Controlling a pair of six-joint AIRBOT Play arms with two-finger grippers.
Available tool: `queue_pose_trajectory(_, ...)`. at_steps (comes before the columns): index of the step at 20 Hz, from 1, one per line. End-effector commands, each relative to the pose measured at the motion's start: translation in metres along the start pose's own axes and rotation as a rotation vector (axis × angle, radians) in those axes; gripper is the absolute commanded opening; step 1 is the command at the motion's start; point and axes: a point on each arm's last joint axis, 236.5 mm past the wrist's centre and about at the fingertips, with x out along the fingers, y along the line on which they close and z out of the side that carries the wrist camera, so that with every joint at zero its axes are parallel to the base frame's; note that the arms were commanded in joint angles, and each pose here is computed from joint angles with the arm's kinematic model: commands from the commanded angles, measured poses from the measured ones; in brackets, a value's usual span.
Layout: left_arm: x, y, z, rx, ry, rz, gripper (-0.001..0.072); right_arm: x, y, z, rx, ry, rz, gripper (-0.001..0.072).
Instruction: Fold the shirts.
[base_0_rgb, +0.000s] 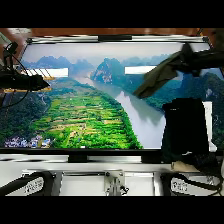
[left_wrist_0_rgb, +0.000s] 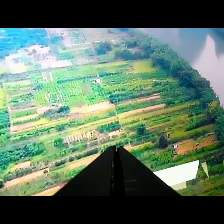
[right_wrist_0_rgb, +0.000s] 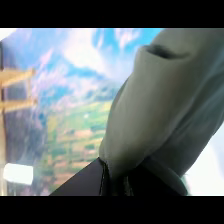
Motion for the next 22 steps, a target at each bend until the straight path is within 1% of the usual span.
queue_pose_trajectory(1,0.0,-0.002,-0.005,0.001,0.02,-0.006,0.0032,-0.097,-0.048,0.012,0.097,-0.167,-0.207,0.0072)
queue_pose_trajectory(4,-0.001,-0.003,-0.008,0.001,0.035,-0.01,0.0032,-0.156,-0.106,0.003,0.202,-0.234,-0.403,0.0073)
queue_pose_trajectory(6,-0.001,-0.003,-0.009,0.001,0.037,-0.011,0.0032,-0.176,-0.134,-0.02,0.289,-0.178,-0.485,0.0073)
queue_pose_trajectory(10,-0.001,-0.003,-0.008,0.001,0.035,-0.01,0.0032,-0.189,-0.153,-0.066,0.374,-0.019,-0.599,0.0073)
queue_pose_trajectory(13,-0.001,-0.007,-0.007,-0.001,0.03,-0.03,0.0032,-0.195,-0.162,-0.087,0.489,-0.036,-0.661,0.0073)
queue_pose_trajectory(16,-0.001,-0.02,-0.004,0.005,0.016,-0.08,0.0032,-0.177,-0.181,-0.138,0.58,0.076,-0.694,0.0073)
queue_pose_trajectory(18,-0.003,-0.022,-0.003,0.016,0.012,-0.081,0.0032,-0.168,-0.196,-0.181,0.633,0.156,-0.739,0.0073)
queue_pose_trajectory(20,-0.005,-0.023,-0.003,0.028,0.006,-0.08,0.0032,-0.174,-0.212,-0.219,0.694,0.194,-0.838,0.0073)
queue_pose_trajectory(22,-0.006,-0.023,-0.003,0.03,0.004,-0.081,0.0032,-0.17,-0.216,-0.241,0.737,0.216,-0.862,0.0073)
